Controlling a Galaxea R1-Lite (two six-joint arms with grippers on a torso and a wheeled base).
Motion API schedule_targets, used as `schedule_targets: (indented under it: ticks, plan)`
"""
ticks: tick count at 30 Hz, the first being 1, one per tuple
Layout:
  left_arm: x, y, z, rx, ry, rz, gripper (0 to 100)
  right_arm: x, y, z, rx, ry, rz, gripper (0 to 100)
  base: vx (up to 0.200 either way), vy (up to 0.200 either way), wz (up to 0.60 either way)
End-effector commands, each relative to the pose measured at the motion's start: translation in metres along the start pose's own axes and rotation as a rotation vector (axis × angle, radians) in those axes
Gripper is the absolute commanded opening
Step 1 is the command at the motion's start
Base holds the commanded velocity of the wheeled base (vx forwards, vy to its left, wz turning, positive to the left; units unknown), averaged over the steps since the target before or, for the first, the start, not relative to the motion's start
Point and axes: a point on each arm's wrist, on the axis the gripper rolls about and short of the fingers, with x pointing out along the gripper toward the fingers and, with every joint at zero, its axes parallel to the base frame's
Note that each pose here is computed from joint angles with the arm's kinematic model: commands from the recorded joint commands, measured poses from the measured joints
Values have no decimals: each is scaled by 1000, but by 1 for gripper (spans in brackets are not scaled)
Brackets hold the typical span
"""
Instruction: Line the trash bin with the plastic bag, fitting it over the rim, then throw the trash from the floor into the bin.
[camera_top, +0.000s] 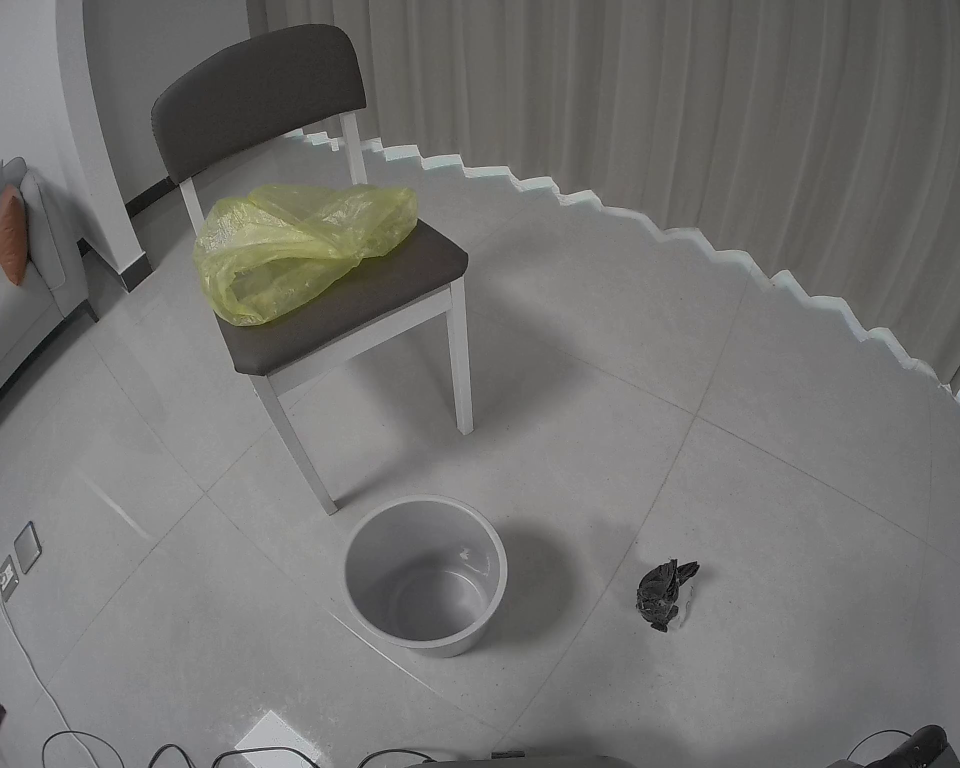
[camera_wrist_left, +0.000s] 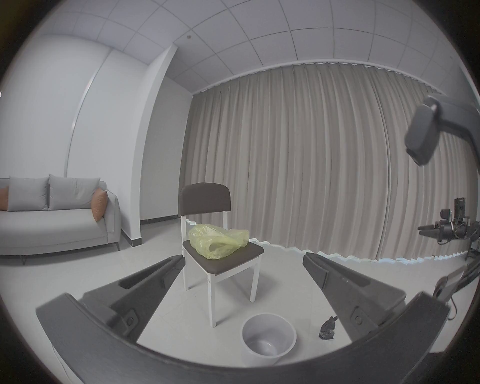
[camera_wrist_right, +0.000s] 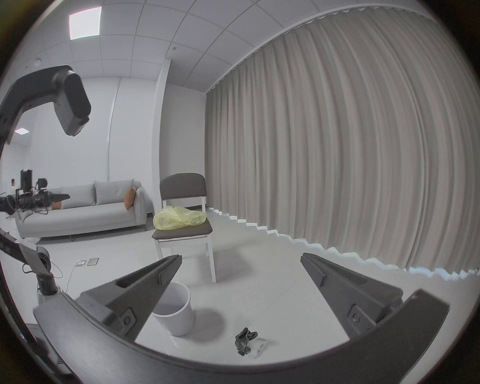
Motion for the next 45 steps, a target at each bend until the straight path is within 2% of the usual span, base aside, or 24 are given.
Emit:
schedule_targets:
  ticks: [1, 3, 5, 10, 17, 25, 26, 32, 38, 41, 45]
  plan:
    - [115, 12, 45, -85, 229, -28, 100, 84, -19, 41, -30, 146, 115, 100, 0, 0, 0]
    - [120, 13, 44, -86, 238, -27, 100, 84, -19, 41, -31, 146, 115, 100, 0, 0, 0]
    - [147, 17, 40, -88, 257, -30, 100, 82, -18, 36, -34, 162, 116, 100, 0, 0, 0]
    - [180, 21, 35, -83, 268, -34, 100, 72, -16, 39, -48, 125, 110, 100, 0, 0, 0]
    - [251, 34, 18, -84, 354, 6, 100, 68, -16, 40, -47, 111, 101, 100, 0, 0, 0]
    - [309, 46, -11, 8, 437, 75, 100, 64, -15, 29, -27, 140, 87, 100, 0, 0, 0]
    - [325, 49, -19, 23, 452, 103, 100, 63, -15, 24, -22, 151, 90, 100, 0, 0, 0]
    - [367, 57, -35, 44, 460, 129, 100, 64, -15, 24, 5, 156, 89, 100, 0, 0, 0]
    - [409, 66, -56, 67, 459, 205, 100, 65, -15, 22, 11, 166, 89, 100, 0, 0, 0]
    - [426, 73, -65, 127, 465, 254, 100, 65, -15, 22, 11, 166, 89, 100, 0, 0, 0]
    - [431, 91, -64, 190, 459, 302, 100, 65, -15, 21, 13, 168, 95, 100, 0, 0, 0]
